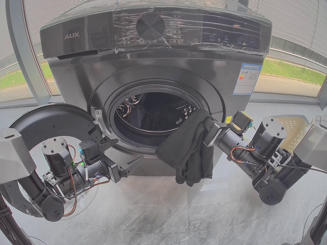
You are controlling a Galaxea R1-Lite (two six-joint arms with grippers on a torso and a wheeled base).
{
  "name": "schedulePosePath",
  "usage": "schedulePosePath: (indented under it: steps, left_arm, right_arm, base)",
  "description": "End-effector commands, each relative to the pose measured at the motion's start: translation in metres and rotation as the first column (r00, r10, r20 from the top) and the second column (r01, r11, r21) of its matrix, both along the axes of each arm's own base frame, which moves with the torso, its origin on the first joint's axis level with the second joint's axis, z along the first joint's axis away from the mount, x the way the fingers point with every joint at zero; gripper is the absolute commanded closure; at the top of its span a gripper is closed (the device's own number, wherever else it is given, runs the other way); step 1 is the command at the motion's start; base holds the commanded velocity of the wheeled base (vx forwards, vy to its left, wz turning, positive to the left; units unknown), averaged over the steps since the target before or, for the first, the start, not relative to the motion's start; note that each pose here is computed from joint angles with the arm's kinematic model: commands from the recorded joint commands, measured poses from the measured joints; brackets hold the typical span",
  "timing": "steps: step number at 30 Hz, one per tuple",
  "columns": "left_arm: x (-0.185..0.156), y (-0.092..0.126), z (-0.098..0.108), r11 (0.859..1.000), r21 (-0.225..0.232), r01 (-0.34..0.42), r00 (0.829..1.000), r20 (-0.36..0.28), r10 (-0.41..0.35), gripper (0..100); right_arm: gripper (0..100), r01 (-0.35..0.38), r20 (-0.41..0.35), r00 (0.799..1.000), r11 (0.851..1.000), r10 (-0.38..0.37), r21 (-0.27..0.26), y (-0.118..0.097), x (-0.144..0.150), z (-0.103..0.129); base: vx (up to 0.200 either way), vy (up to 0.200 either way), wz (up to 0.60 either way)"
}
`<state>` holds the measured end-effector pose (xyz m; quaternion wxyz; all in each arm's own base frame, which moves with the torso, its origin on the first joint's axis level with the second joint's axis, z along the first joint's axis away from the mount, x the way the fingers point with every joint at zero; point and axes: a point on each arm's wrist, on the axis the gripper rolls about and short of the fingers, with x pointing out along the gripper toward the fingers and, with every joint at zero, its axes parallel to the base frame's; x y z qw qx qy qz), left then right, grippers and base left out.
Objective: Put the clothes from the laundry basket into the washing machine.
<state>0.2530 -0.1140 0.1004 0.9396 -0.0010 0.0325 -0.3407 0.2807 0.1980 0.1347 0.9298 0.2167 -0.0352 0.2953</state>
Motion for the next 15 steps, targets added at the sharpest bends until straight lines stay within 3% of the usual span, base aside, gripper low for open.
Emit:
schedulePosePath:
  steps: [1, 9, 15]
  left_arm:
    - [0.003, -0.016, -0.015, 1.000, 0.023, 0.007, 0.999, -0.040, -0.006, 0]
    - [0.020, -0.035, -0.017, 1.000, 0.002, -0.026, 1.000, -0.012, 0.026, 0]
    - [0.025, -0.040, -0.031, 1.000, 0.020, -0.015, 0.999, -0.050, 0.016, 0]
  right_arm:
    - [100, -0.050, -0.007, 0.999, 0.999, 0.049, -0.006, 0.012, -0.012, -0.002]
    - [100, -0.131, -0.015, 0.991, 0.991, 0.131, -0.020, 0.030, -0.033, -0.003]
    - [100, -0.169, 0.008, 0.986, 0.986, 0.169, -0.004, 0.039, -0.041, 0.004]
  base:
    - [0.000, 0.000, 0.00]
    - [0.000, 0.000, 0.00]
    - [0.000, 0.000, 0.00]
